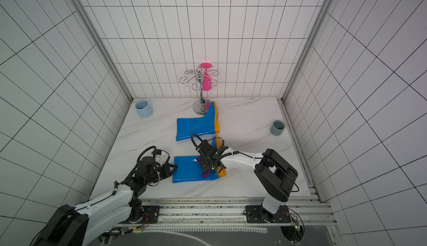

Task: Wipe the rubber boots with a cloth
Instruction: Wipe the dirt off the rubber boot.

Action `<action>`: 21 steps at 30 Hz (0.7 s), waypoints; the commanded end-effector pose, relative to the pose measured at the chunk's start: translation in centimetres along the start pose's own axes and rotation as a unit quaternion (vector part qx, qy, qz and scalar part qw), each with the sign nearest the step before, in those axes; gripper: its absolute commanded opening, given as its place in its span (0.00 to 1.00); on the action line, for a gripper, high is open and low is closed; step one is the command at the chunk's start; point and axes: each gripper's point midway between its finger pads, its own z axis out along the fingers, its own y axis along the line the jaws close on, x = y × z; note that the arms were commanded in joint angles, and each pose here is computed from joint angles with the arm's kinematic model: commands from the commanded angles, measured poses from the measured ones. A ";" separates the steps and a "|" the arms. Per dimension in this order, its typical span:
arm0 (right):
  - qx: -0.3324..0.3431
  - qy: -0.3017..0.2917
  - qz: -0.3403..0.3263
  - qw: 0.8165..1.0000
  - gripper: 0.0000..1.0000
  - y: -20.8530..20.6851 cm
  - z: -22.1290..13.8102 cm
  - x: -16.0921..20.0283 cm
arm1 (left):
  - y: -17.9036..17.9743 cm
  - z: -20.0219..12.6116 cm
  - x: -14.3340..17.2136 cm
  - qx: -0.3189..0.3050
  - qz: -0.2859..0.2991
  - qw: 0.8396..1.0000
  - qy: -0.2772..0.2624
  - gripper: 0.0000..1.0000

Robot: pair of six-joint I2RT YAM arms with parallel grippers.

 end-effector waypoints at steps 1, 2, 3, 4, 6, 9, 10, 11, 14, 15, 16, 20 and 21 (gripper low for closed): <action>-0.073 -0.019 -0.010 0.997 0.00 5.0 0.7 -2.1 | 1.5 0.1 1.1 -0.027 -0.007 1.000 0.014 0.00; -0.085 -0.024 -0.011 0.996 0.00 5.8 0.8 -2.5 | 1.5 0.1 1.1 -0.028 -0.007 0.999 0.014 0.00; -0.095 -0.028 -0.012 0.995 0.00 6.5 0.9 -2.9 | 1.4 0.1 1.1 -0.027 -0.007 1.000 0.013 0.00; -0.104 -0.034 -0.014 0.994 0.00 7.3 0.9 -3.4 | 1.5 0.1 1.1 -0.028 -0.007 0.999 0.014 0.00; -0.121 -0.043 -0.018 0.992 0.00 8.6 0.9 -4.2 | 1.5 0.1 1.1 -0.029 -0.007 0.999 0.013 0.00; -0.141 -0.050 -0.023 0.988 0.00 10.4 0.7 -5.3 | 1.5 0.1 1.1 -0.029 -0.007 0.999 0.013 0.00; -0.149 -0.051 -0.024 0.987 0.00 10.9 0.6 -5.5 | 1.6 0.1 1.1 -0.029 -0.007 0.999 0.014 0.00; -0.158 -0.052 -0.026 0.986 0.00 11.4 0.6 -5.7 | 1.5 0.1 1.1 -0.029 -0.007 0.999 0.013 0.00; -0.185 -0.053 -0.031 0.981 0.00 13.1 0.5 -6.1 | 1.5 0.1 1.1 -0.027 -0.006 1.000 0.013 0.00; -0.195 -0.052 -0.033 0.979 0.00 13.7 0.5 -6.1 | 1.5 0.1 1.1 -0.027 -0.006 1.000 0.012 0.00; -0.209 -0.054 -0.033 0.976 0.00 14.3 0.5 -6.2 | 1.4 0.0 1.1 -0.026 -0.006 1.000 0.011 0.00; -0.195 -0.050 -0.029 0.979 0.00 14.0 1.4 -6.4 | 1.4 0.0 1.1 -0.025 -0.005 1.000 0.010 0.00; -0.182 -0.052 -0.030 0.982 0.00 13.4 1.3 -6.3 | 1.4 0.0 1.1 -0.026 -0.005 1.000 0.010 0.00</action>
